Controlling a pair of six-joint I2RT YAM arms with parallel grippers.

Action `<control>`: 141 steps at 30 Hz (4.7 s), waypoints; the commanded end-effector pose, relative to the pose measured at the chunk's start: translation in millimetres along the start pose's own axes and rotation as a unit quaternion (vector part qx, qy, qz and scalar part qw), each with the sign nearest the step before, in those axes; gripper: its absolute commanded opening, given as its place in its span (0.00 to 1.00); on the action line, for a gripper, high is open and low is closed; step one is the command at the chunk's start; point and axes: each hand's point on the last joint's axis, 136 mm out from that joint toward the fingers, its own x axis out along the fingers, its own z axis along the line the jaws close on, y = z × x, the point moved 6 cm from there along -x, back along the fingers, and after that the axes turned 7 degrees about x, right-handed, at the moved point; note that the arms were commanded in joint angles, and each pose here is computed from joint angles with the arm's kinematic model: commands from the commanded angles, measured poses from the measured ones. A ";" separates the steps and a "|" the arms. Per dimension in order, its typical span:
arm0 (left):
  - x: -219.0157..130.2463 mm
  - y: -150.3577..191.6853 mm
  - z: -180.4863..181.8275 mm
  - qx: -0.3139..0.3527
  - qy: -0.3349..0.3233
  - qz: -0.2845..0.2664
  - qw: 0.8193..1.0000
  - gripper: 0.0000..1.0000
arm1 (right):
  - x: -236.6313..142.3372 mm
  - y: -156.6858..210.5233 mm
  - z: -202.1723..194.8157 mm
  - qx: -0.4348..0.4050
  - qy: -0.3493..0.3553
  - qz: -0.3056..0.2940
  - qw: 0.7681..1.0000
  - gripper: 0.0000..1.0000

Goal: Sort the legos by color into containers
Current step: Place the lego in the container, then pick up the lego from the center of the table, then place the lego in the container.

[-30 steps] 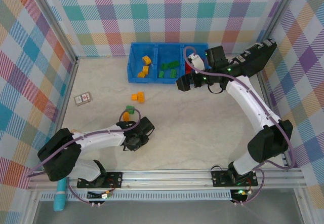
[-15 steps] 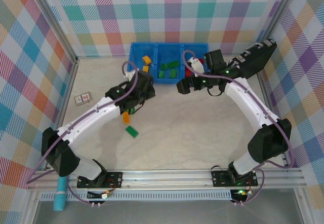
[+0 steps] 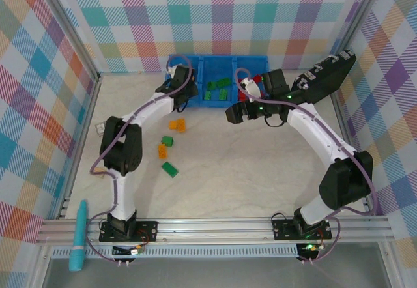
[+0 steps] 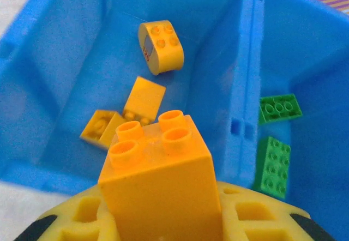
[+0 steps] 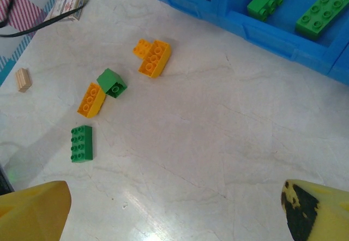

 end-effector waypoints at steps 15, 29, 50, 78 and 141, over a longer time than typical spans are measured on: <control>16.0 -30.0 11.2 -0.013 0.004 -0.019 1.000 0.59 | -0.7 2.1 6.6 0.003 -0.014 -0.002 1.000 0.99; -91.5 5.7 54.6 -0.009 -0.024 0.063 0.998 0.61 | 5.1 3.9 4.3 -0.005 -0.019 0.001 1.000 0.99; -195.0 208.8 114.0 -0.153 -0.124 0.249 0.948 0.63 | 14.8 -9.3 6.0 -0.016 -0.042 0.002 0.999 0.99; -147.8 285.9 110.7 -0.100 -0.162 0.289 0.938 0.28 | 1.6 -2.6 4.5 -0.021 -0.006 0.004 1.000 0.99; -70.5 -81.0 -78.7 0.079 0.136 -0.096 0.983 0.61 | -61.3 -9.1 36.3 -0.016 0.029 -0.035 0.999 0.99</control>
